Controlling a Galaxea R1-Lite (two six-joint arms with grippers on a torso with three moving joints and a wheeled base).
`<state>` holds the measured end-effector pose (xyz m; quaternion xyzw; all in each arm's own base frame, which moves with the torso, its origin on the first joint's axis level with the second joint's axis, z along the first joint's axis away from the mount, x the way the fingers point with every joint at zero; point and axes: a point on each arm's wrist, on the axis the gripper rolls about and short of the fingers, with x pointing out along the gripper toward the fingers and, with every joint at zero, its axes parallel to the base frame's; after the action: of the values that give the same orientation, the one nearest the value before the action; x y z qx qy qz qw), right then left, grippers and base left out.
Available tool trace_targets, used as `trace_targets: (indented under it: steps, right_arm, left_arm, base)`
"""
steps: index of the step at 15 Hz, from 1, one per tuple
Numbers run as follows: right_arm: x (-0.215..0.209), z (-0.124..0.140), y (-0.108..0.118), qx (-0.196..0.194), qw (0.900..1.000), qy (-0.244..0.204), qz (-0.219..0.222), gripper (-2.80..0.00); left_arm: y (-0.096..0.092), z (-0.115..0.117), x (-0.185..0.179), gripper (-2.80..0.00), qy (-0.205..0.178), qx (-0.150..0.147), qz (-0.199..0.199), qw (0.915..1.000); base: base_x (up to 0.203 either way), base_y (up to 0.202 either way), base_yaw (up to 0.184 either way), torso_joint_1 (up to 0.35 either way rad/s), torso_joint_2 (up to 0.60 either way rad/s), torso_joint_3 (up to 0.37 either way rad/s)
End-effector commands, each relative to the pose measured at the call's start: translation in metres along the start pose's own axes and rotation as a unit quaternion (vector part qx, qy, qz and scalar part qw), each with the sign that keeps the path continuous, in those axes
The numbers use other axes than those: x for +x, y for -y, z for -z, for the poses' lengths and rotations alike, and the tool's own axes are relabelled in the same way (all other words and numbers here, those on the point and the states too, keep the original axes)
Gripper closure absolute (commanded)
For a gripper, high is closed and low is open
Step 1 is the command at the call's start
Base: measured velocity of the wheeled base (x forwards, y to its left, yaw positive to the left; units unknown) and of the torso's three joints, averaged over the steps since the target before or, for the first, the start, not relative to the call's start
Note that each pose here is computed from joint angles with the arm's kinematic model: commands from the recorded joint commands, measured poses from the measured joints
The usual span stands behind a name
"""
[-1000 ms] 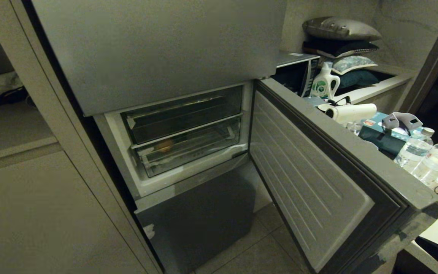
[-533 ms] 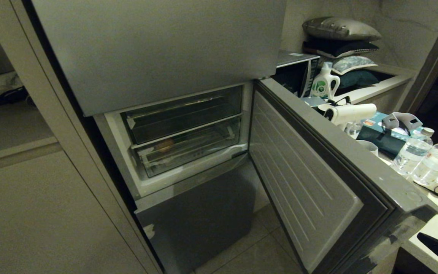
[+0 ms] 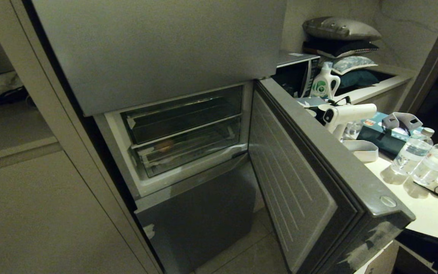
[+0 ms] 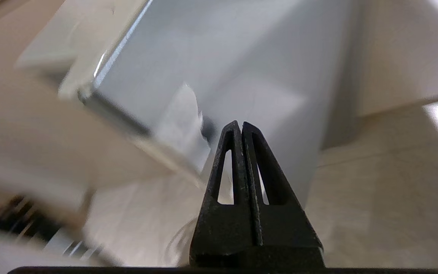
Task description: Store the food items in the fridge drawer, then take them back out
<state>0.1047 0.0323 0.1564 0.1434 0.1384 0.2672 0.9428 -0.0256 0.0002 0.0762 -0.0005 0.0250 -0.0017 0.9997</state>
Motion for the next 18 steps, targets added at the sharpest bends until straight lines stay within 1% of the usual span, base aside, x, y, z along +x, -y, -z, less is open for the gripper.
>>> trace_targets:
  steps: [1, 3, 5, 8, 10, 12, 13, 15, 16, 17, 18]
  right_arm:
    - [0.014, 0.002, -0.013, -0.008, 0.997, -0.037, -0.060, 0.00]
    - [0.035, -0.003, -0.021, -0.010, 0.994, -0.064, -0.089, 0.00]
    - [0.064, -0.010, -0.029, -0.013, 0.990, -0.082, -0.110, 0.00]
    - [0.120, -0.010, -0.042, -0.021, 0.985, -0.100, -0.140, 0.00]
    - [0.164, -0.005, -0.055, -0.028, 0.983, -0.099, -0.149, 0.00]
    - [0.212, 0.004, -0.068, -0.037, 0.983, -0.081, -0.158, 0.00]
    - [0.235, 0.008, -0.076, -0.040, 0.983, -0.063, -0.169, 0.00]
    - [0.274, 0.011, -0.096, -0.047, 0.980, -0.012, -0.196, 0.00]
    - [0.290, 0.012, -0.105, -0.047, 0.978, 0.014, -0.201, 0.00]
    - [0.299, 0.010, -0.111, -0.045, 0.979, 0.038, -0.196, 0.00]
    - [0.302, 0.007, -0.114, -0.038, 0.981, 0.061, -0.180, 0.00]
  left_arm:
    - [0.000, 0.000, 0.000, 0.00, -0.001, 0.000, 0.000, 1.0000]
    - [0.000, 0.000, 0.000, 0.00, 0.000, 0.000, 0.000, 1.0000]
    - [0.000, 0.000, 0.000, 0.00, -0.001, 0.000, 0.000, 1.0000]
    - [0.000, 0.000, 0.000, 0.00, -0.001, 0.000, 0.000, 1.0000]
    - [0.000, 0.000, 0.000, 0.00, -0.001, 0.000, 0.000, 1.0000]
    - [0.000, 0.000, 0.000, 0.00, -0.001, 0.000, 0.000, 1.0000]
    - [0.000, 0.000, 0.000, 0.00, -0.001, 0.000, 0.000, 1.0000]
    - [0.000, 0.000, 0.000, 0.00, 0.000, 0.000, 0.000, 1.0000]
    - [0.000, 0.000, 0.000, 0.00, -0.001, 0.000, 0.000, 1.0000]
    - [0.000, 0.000, 0.000, 0.00, -0.001, 0.000, 0.001, 1.0000]
    - [0.000, 0.000, 0.000, 0.00, -0.001, 0.000, 0.000, 1.0000]
  base:
    - [0.000, 0.000, 0.000, 0.000, 0.00, 0.000]
    - [0.000, 0.000, 0.000, 0.000, 0.00, 0.000]
    - [0.000, 0.000, 0.000, 0.000, 0.00, 0.000]
    - [0.000, 0.000, 0.000, 0.000, 0.00, 0.000]
    - [0.000, 0.000, 0.000, 0.000, 0.00, 0.000]
    - [0.000, 0.000, 0.000, 0.000, 0.00, 0.000]
    - [0.000, 0.000, 0.000, 0.000, 0.00, 0.000]
    - [0.000, 0.000, 0.000, 0.000, 0.00, 0.000]
    - [0.000, 0.000, 0.000, 0.000, 0.00, 0.000]
    - [0.000, 0.000, 0.000, 0.000, 0.00, 0.000]
    - [0.000, 0.000, 0.000, 0.000, 0.00, 0.000]
